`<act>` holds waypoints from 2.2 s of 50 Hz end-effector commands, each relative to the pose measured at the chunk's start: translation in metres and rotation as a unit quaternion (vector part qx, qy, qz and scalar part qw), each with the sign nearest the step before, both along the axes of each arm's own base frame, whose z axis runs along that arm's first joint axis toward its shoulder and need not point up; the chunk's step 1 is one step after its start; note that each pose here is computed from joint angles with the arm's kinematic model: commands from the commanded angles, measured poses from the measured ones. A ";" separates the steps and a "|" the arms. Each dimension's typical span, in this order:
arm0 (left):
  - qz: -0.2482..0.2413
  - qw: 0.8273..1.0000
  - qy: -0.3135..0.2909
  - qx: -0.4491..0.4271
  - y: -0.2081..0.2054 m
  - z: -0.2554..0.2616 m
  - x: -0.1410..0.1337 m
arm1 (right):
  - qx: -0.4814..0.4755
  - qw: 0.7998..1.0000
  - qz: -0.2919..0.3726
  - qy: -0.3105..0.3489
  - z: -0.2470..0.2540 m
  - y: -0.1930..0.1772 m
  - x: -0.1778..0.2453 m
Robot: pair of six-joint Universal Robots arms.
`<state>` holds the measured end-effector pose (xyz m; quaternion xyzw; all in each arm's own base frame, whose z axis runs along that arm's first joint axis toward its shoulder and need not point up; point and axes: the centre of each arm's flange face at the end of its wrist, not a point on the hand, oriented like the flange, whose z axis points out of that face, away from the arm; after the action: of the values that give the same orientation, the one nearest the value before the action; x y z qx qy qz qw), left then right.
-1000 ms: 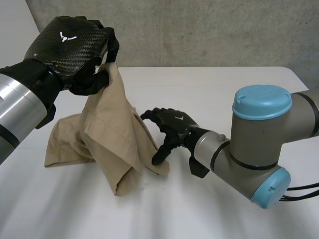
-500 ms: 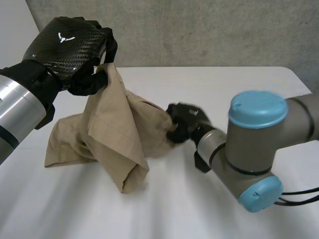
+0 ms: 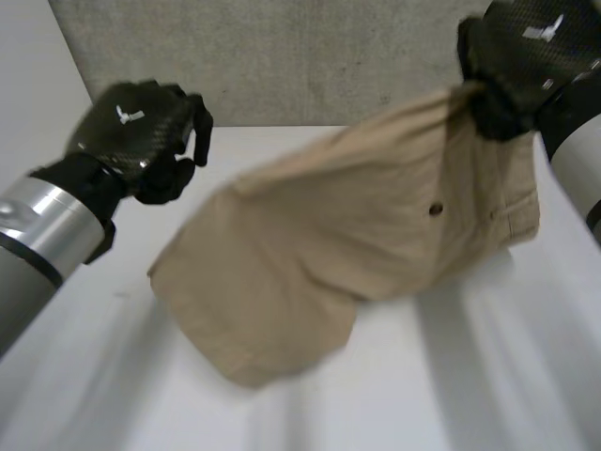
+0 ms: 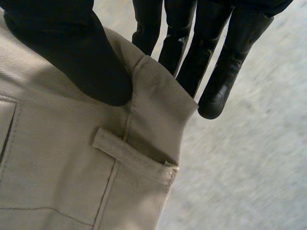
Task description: Fold the shorts.
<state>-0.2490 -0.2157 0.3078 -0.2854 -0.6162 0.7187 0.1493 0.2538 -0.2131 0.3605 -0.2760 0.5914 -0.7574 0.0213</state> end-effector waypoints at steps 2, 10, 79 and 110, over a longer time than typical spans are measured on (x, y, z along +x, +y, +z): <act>-0.001 0.998 -0.027 0.057 -0.033 -0.073 -0.014 | 0.120 0.991 0.016 0.057 -0.079 -0.026 0.027; 0.017 0.995 -0.033 0.087 -0.053 -0.085 -0.012 | 0.152 0.986 -0.021 0.069 -0.106 -0.046 0.026; 0.125 0.932 0.227 -0.252 -0.107 0.151 0.004 | -0.344 0.930 -0.043 -0.123 0.109 -0.079 0.041; 0.115 0.985 0.010 0.132 -0.017 -0.111 0.026 | 0.159 0.980 0.032 0.119 -0.161 -0.054 0.021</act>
<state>-0.2257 -0.2557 0.2407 -0.1541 -0.6737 0.7150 0.1056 0.2825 -0.2793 0.2439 -0.3591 0.6461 -0.6733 0.0197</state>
